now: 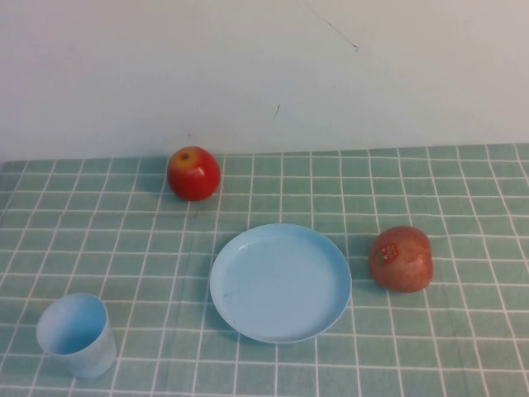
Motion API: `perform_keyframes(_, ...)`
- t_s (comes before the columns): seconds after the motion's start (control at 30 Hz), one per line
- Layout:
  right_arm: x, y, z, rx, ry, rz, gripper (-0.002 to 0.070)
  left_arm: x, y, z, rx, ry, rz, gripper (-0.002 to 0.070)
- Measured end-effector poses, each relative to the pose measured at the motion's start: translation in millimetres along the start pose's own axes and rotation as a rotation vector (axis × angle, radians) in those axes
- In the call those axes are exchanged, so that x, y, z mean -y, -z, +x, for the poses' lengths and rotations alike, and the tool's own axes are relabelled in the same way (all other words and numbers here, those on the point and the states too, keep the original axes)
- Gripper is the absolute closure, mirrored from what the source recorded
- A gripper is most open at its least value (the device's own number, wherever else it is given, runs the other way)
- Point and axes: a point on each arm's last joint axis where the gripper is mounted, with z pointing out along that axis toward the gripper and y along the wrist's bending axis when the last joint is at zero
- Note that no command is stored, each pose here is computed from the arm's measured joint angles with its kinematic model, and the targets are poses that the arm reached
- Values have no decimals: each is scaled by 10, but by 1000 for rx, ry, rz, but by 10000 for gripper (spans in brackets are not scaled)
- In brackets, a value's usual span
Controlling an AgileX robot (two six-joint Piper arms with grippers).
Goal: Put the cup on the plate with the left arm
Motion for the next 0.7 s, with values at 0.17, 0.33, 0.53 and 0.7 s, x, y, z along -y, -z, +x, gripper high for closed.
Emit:
perform_keyframes(0.17,0,0,0,0,0,0,678,-174,-331,180,-267,205,-160,677)
perform_keyframes(0.33,0,0,0,0,0,0,678,-378,-667,411,-559,170,-326,677)
perform_keyframes(0.53,0,0,0,0,0,0,678,-496,-945,572,-729,123,-381,667)
perform_keyframes(0.7,0,0,0,0,0,0,678,-542,-1105,669,-808,119,-388,499)
